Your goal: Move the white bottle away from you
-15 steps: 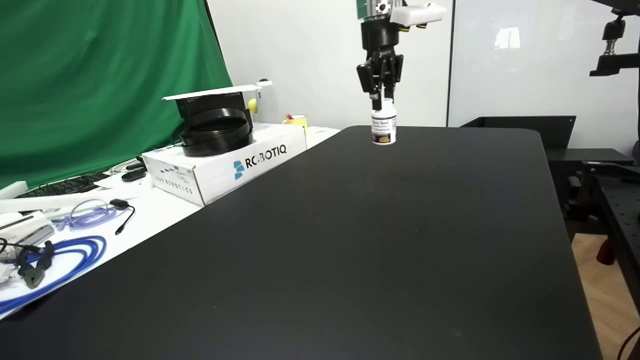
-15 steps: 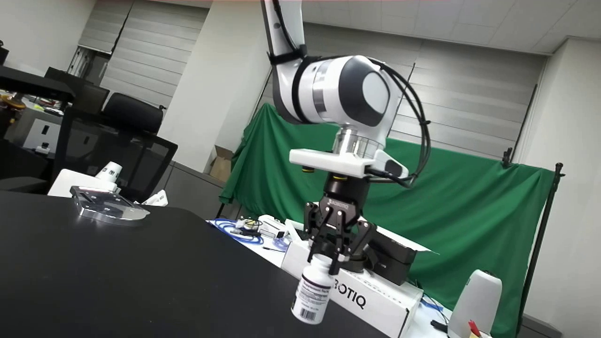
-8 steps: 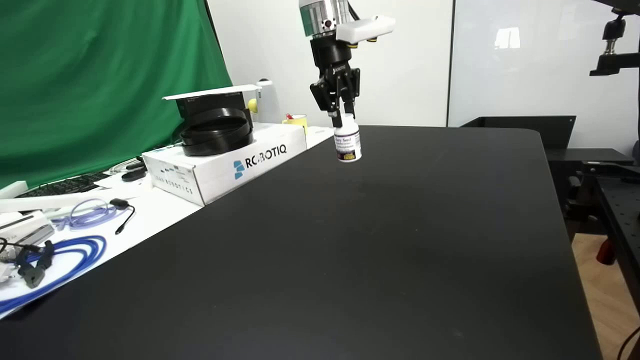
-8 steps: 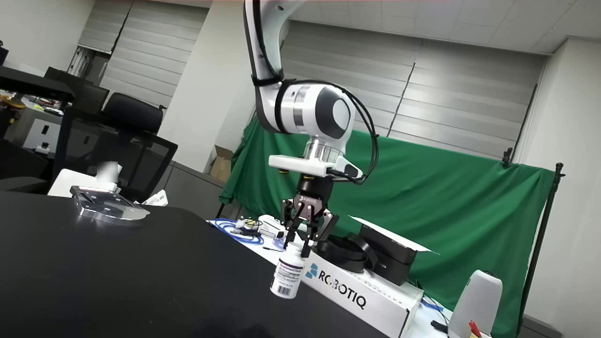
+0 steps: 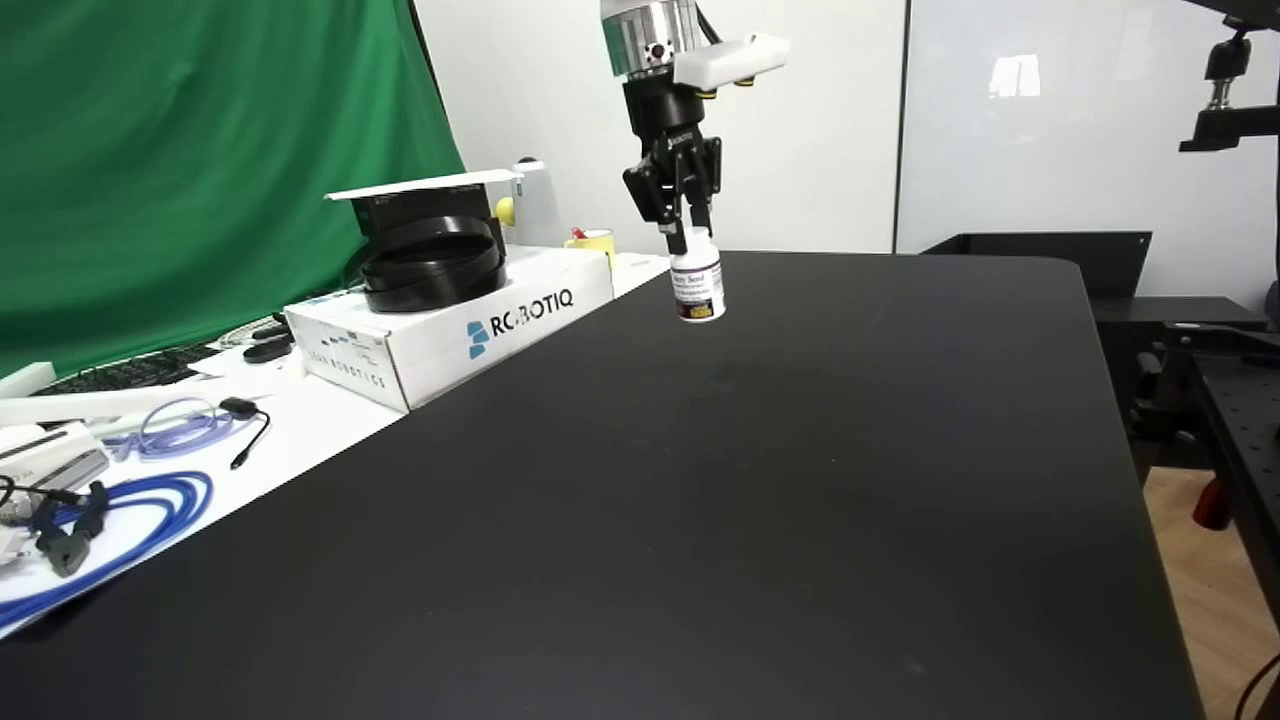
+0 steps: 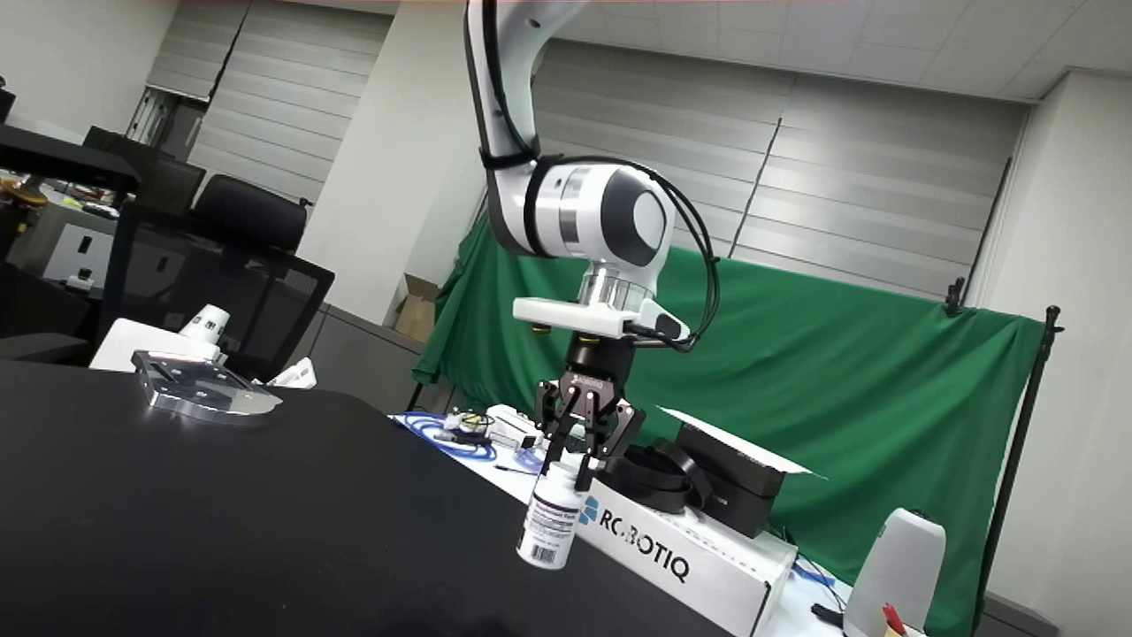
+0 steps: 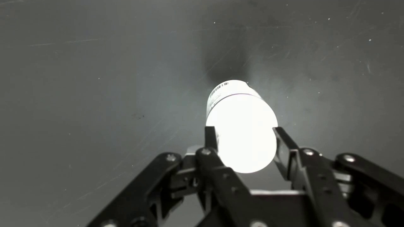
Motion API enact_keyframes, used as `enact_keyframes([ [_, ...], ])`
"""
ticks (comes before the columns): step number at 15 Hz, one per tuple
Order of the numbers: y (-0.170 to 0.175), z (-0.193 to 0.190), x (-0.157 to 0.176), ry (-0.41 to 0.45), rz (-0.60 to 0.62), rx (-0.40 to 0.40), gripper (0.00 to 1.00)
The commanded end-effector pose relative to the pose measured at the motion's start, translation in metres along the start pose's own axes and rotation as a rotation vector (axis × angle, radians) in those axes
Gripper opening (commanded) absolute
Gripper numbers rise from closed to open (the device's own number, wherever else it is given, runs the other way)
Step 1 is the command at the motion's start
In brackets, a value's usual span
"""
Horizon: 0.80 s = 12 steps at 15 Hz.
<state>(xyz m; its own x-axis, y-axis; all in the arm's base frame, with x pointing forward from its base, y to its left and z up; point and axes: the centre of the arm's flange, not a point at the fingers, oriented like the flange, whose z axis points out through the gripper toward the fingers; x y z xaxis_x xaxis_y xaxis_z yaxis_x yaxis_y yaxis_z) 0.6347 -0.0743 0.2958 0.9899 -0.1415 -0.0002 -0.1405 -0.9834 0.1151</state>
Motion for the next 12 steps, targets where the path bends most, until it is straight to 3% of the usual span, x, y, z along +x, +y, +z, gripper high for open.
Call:
enact_keyframes([
  [1, 0.002, 0.013, 0.046, 0.013, 0.003, -0.016, 0.21],
  [12, -0.015, 0.042, 0.091, 0.057, -0.036, -0.010, 0.21],
])
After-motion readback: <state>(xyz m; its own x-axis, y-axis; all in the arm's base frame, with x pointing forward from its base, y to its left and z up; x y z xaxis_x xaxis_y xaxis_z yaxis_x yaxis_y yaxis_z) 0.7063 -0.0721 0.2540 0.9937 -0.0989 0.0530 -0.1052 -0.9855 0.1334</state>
